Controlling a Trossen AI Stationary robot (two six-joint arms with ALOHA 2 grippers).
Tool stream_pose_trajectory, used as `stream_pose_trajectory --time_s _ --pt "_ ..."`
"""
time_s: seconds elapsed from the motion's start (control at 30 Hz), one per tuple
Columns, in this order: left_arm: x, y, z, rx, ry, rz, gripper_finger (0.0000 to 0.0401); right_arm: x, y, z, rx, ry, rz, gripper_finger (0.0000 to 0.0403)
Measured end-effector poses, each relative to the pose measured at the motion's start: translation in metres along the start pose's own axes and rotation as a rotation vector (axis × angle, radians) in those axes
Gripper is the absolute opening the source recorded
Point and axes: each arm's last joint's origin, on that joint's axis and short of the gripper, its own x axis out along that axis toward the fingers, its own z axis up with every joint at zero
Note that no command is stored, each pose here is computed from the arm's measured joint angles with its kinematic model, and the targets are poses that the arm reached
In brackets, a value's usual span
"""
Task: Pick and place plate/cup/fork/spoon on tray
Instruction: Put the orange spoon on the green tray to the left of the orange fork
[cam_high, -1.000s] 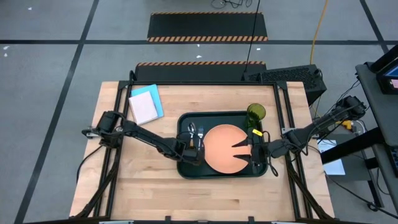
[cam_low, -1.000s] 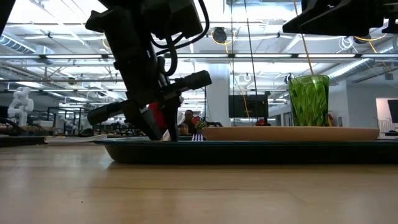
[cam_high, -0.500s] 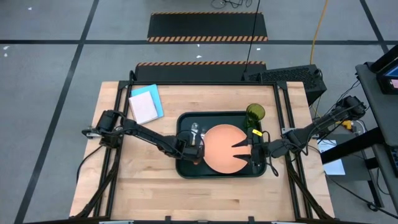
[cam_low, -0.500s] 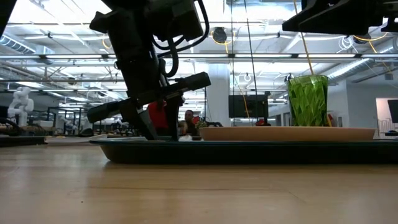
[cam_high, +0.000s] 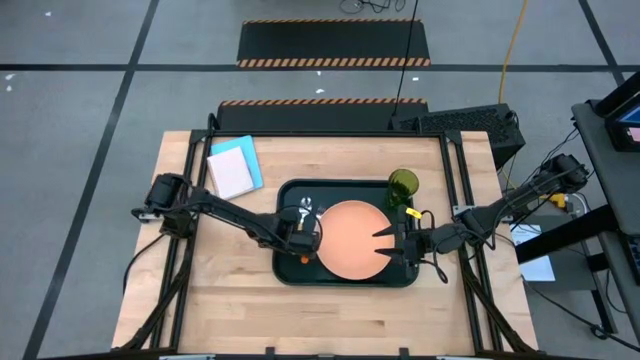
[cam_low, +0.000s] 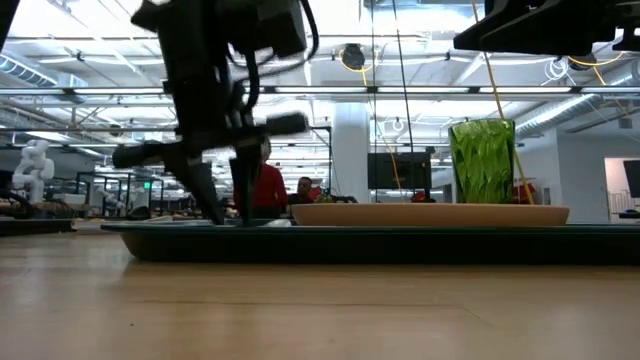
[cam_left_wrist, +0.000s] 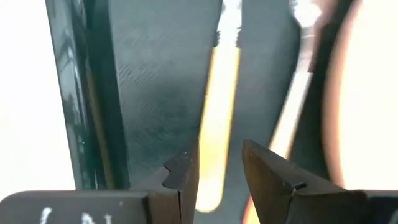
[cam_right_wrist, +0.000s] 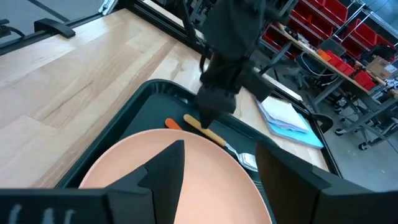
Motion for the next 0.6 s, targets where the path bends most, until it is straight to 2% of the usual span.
stream_pose_trajectory --time_s 0.3,0.4,0.47,0.6 --pt "-0.027 0.0 0.005 0.11 -0.069 -0.059 0.0124 0.0 0.0 0.0 -0.002 0.005 0.002 0.0189" --pt "-0.029 -0.003 0.006 0.219 -0.101 -0.062 0.0124 0.0 0.0 -0.001 -0.003 0.007 0.001 0.0189" --pt "-0.032 -0.01 0.007 0.276 -0.151 -0.12 0.0124 0.0 0.0 -0.001 -0.004 0.009 0.0 0.0189" --pt "-0.033 -0.015 0.011 0.345 -0.273 -0.147 0.0124 0.001 -0.001 -0.001 -0.019 0.01 -0.004 0.0189"
